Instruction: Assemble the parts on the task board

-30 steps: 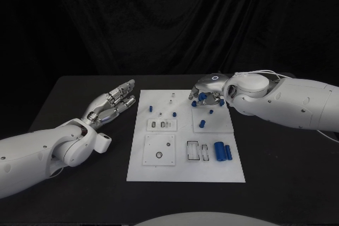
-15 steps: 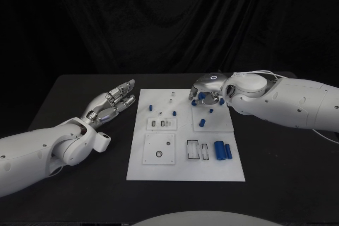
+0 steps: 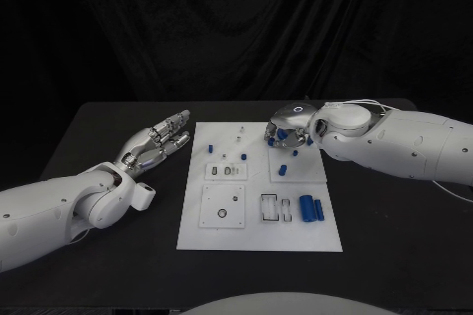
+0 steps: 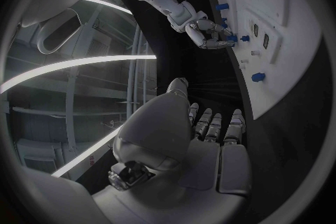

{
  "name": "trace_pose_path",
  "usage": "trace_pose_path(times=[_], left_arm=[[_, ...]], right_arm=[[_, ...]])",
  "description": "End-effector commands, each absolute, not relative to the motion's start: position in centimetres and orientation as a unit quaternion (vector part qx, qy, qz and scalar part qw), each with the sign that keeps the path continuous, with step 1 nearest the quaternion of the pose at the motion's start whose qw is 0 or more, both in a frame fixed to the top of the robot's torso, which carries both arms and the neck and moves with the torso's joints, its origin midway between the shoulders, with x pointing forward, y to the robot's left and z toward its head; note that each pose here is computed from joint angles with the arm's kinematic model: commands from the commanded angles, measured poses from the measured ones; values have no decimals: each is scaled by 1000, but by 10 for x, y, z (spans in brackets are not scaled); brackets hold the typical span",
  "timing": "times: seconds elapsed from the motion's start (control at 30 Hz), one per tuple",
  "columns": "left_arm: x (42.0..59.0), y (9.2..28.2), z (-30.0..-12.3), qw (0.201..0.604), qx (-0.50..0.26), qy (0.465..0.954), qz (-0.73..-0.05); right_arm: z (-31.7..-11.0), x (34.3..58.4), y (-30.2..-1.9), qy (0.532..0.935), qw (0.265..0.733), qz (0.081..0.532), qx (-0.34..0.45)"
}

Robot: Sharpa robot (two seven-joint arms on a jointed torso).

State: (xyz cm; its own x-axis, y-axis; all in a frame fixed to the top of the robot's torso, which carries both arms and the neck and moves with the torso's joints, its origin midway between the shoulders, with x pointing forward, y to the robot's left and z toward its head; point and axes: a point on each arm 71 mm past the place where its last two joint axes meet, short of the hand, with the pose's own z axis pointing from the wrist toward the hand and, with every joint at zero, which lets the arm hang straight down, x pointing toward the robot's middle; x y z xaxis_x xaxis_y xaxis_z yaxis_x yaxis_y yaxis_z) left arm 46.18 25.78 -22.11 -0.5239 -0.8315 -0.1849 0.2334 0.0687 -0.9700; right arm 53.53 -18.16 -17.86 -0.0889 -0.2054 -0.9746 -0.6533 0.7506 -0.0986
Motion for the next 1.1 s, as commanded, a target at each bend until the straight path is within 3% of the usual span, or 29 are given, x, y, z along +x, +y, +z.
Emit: trace_pose_path(times=[0.03, 0.73, 1.1], left_arm=[[459, 256, -211, 426, -219, 558, -678], [461, 255, -213, 421, -219, 562, -677], [462, 256, -213, 420, -220, 564, -676]], right_arm=[[-181, 535, -182, 714, 602, 185, -304], [-184, 538, -183, 711, 605, 187, -305], [-179, 536, -181, 684, 628, 206, -308]])
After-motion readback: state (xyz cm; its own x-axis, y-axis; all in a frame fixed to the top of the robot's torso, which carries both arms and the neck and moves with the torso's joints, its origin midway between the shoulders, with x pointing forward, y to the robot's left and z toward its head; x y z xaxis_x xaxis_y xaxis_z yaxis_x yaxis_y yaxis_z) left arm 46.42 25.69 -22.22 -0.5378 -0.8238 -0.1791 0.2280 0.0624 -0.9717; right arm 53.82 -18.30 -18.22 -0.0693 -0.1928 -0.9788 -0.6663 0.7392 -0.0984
